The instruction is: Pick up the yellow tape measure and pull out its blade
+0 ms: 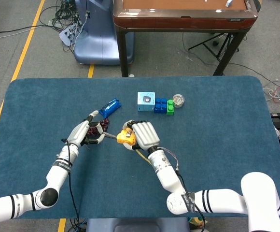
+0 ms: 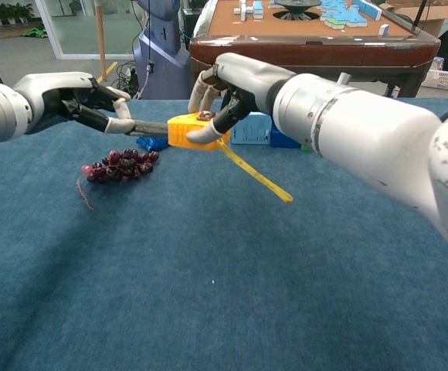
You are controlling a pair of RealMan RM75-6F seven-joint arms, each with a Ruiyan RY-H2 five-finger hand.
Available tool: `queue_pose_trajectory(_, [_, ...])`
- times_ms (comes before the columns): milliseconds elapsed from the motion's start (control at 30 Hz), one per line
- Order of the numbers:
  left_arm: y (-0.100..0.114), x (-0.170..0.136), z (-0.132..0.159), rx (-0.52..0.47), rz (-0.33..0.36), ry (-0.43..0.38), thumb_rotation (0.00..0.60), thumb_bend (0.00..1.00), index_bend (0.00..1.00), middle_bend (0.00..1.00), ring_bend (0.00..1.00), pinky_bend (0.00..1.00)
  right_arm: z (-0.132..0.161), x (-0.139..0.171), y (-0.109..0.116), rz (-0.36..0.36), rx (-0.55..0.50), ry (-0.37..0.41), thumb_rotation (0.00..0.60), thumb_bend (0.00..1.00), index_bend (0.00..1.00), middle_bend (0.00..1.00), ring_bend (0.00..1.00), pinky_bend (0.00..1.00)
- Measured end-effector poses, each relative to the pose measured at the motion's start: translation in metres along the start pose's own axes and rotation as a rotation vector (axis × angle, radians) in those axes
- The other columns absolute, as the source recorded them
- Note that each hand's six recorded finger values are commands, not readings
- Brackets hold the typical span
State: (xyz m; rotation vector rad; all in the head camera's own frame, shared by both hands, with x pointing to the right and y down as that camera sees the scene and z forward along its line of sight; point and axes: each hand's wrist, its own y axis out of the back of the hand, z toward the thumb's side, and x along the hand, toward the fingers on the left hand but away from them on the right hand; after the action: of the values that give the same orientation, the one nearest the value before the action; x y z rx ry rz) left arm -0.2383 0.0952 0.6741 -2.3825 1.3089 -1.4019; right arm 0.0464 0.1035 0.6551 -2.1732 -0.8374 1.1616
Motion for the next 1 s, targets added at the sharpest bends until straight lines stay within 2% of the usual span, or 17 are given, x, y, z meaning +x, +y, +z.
queue_pose_trajectory(400, [0.004, -0.003, -0.005, -0.002, -0.002, 0.002, 0.600, 0.47, 0.60, 0.05, 0.00, 0.00, -0.001, 0.002, 0.003, -0.001, 0.002, 0.006, 0.600, 0.62, 0.52, 0.55, 0.46, 0.30])
queue_pose_trajectory(700, [0.010, -0.008, -0.008, 0.000, 0.049, -0.028, 0.600, 0.47, 0.59, 0.05, 0.00, 0.00, -0.010, 0.011, 0.010, -0.003, 0.054, 0.012, 0.600, 0.62, 0.52, 0.55, 0.46, 0.30])
queue_pose_trajectory(1000, [0.023, -0.021, -0.025, 0.010, 0.125, -0.034, 0.600, 0.47, 0.58, 0.05, 0.00, 0.00, -0.033, 0.030, 0.020, 0.007, 0.100, 0.004, 0.600, 0.62, 0.53, 0.56, 0.46, 0.30])
